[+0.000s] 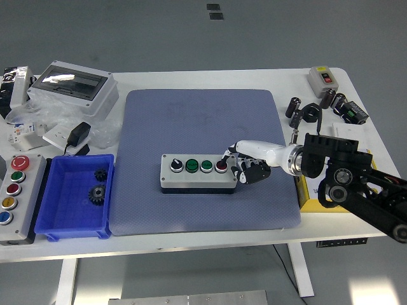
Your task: Pick up the button,place it on the desk,press the button,press the button
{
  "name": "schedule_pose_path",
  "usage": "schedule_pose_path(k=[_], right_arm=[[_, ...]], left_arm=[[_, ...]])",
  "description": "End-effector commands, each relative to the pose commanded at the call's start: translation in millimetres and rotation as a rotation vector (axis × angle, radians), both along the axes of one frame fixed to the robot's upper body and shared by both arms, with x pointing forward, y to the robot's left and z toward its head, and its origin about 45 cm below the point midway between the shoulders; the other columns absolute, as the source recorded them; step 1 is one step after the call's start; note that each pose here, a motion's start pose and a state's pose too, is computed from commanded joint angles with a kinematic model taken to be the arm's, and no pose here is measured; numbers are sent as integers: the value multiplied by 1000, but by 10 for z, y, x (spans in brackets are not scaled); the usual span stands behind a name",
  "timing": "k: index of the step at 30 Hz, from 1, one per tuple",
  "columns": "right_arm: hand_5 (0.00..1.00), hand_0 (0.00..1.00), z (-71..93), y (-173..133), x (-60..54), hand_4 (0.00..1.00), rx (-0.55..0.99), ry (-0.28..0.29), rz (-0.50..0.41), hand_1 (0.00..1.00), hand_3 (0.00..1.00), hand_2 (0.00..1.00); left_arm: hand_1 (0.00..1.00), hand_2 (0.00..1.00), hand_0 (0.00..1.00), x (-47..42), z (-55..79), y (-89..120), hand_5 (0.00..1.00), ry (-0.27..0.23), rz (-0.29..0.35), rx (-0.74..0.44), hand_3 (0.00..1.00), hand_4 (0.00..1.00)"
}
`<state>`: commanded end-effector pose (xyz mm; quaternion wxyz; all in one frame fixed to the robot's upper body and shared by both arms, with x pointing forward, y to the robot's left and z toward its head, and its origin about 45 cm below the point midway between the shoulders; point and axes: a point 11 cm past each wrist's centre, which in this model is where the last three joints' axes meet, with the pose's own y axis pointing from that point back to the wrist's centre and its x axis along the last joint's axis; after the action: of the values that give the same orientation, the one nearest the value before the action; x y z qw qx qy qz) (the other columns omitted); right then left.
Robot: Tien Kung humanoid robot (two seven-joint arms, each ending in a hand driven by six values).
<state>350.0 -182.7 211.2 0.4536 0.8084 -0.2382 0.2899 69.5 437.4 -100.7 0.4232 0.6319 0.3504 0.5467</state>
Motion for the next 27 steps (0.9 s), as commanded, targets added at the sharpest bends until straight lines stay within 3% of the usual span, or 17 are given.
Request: schedule_pose_path(k=[6,13,17,20,25,27], right_arm=[[79,2,41,8,6,238,28,-12,-4,106,742,197],[78,2,549,76,24,240,279,-108,10,105,742,199],[79,2,702,26,45,240,423,-138,-31,106,743,199],[79,2,669,-78,131,241,565,-162,-130,107,738,199],[79,2,519,-379,274,241,881,-241,-382,107,738,199],[101,12,441,-506,288,278,972,-270,-470,149,733,255]], left_arm=[[510,516,616,-4,0,3,135,0,0,0,590,627],[509,515,616,-16,-4,-4,136,2,1,-2,589,627],[509,515,616,-24,-6,-5,136,3,3,-2,590,627],[509,515,616,-31,-10,-14,137,4,4,-4,590,627],[509,515,616,-62,-26,-43,137,8,8,-9,590,627],[509,515,616,-72,-28,-45,137,8,9,-9,590,627]])
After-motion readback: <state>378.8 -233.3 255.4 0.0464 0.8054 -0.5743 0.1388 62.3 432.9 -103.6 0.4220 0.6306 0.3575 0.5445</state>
